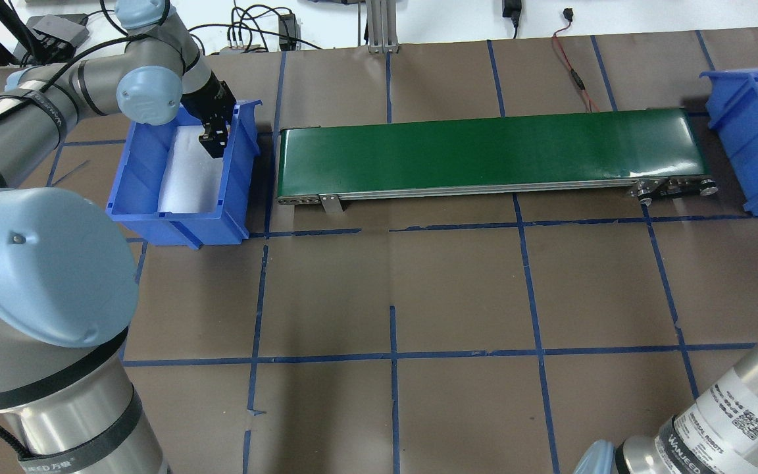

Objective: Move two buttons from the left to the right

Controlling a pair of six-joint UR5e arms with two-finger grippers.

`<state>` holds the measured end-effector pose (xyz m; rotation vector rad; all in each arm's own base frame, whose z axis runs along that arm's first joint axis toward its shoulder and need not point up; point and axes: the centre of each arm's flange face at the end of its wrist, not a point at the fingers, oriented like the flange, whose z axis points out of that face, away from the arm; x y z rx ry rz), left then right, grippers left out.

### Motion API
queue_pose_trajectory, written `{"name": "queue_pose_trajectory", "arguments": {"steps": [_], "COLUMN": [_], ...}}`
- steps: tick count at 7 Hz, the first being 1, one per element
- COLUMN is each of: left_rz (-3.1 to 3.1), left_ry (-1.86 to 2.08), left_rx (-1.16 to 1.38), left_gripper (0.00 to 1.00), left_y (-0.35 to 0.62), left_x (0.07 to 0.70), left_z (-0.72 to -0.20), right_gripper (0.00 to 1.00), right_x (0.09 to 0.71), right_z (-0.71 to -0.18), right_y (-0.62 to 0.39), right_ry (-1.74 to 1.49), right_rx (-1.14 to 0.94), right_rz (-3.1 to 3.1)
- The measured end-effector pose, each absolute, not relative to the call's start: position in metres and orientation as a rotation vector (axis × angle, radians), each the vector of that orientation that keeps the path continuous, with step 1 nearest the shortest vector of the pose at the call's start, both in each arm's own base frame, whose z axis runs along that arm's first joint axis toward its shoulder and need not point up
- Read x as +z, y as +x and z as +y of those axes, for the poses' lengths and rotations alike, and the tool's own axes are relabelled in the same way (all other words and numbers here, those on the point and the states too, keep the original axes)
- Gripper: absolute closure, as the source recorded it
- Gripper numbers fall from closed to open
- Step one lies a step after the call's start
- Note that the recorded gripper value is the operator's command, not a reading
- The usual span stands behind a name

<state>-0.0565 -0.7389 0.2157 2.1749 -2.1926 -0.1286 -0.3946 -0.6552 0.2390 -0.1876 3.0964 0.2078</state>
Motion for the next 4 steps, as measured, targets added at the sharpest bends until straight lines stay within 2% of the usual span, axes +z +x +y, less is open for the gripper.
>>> {"name": "queue_pose_trajectory", "arguments": {"steps": [1,2,3,4], "left_rz": [-2.190,-2.197,-2.203,-2.202], "left_ry": [2.164,2.148,2.134,2.126], "left_rx": [-0.127,-0.120,-0.109,-0.094], "left_gripper": [0.22,0.22,0.22,0.22], "left_y": [-0.055,-0.052,-0.046,-0.038], "left_x": [0.219,0.223,0.229,0.238], "left_z": [-0.739,-0.740,-0.740,-0.739], "right_gripper": [0.46,0.36,0.31,0.30], "right_x": [0.237,0.235,0.233,0.232], "right_z": [-0.655,-0.656,-0.656,-0.655], "right_y": [-0.395,-0.394,-0.394,-0.394], "right_ry": [-0.186,-0.185,-0.186,-0.186], "right_rx": [0.211,0.214,0.217,0.219], "right_rz": [3.095,3.093,3.090,3.087]}}
